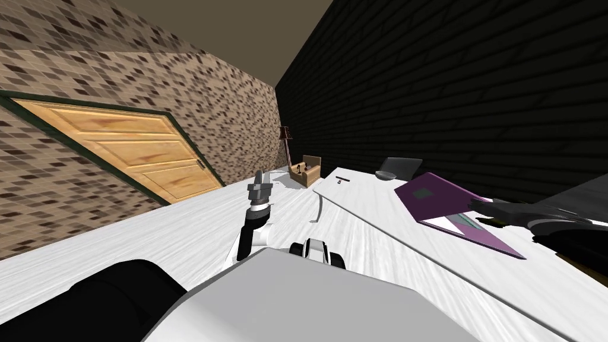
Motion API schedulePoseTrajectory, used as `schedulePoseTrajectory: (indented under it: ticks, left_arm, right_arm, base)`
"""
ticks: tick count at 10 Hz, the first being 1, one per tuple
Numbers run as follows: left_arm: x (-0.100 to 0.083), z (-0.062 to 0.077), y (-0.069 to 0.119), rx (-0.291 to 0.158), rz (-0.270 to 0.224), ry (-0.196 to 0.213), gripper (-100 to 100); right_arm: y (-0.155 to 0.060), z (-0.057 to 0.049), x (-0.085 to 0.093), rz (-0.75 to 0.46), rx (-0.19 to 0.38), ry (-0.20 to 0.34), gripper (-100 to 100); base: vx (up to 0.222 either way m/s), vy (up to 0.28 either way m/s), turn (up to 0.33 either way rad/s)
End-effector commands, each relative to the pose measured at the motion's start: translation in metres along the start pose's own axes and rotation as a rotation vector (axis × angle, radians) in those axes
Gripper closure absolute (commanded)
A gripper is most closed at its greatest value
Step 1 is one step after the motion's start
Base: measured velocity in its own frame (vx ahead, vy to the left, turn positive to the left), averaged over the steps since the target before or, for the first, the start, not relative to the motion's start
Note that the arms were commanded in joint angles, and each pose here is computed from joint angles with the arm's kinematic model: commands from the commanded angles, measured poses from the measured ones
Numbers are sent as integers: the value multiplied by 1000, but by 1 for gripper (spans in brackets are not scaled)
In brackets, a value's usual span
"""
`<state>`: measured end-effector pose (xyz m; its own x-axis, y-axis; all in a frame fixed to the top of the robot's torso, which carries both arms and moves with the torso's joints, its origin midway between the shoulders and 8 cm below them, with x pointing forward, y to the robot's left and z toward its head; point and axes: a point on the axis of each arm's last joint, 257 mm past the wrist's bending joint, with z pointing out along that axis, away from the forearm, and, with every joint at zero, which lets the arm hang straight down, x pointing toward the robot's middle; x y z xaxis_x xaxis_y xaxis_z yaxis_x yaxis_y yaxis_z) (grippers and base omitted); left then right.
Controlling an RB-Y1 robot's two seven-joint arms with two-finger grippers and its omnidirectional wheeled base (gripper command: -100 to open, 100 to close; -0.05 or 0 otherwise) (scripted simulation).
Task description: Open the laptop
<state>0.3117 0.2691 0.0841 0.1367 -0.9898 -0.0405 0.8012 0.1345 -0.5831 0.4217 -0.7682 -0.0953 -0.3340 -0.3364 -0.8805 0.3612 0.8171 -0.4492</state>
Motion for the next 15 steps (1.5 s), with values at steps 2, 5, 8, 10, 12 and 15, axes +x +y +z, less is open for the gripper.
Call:
schedulePoseTrajectory:
  ticks: [2,5,8,10,12,15]
  left_arm:
    - [0,0,0,0,0,0,0]
    - [0,0,0,0,0,0,0]
    - [0,0,0,0,0,0,0]
    - [0,0,0,0,0,0,0]
    - [0,0,0,0,0,0,0]
    - [0,0,0,0,0,0,0]
  right_arm:
    - [13,2,31,158,16,30,100]
    - [20,6,40,243,26,37,100]
    - [30,8,34,295,21,6,100]
    - [45,10,40,338,11,3,100]
    - [59,11,44,381,1,-1,100]
    - [93,14,49,489,-26,-22,100]
  base:
    - [-128,-110,95]
    - [-120,-84,69]
    - [-53,-56,-29]
    - [-31,-87,-21]
    - [-38,-89,-22]
    - [-41,-102,-37]
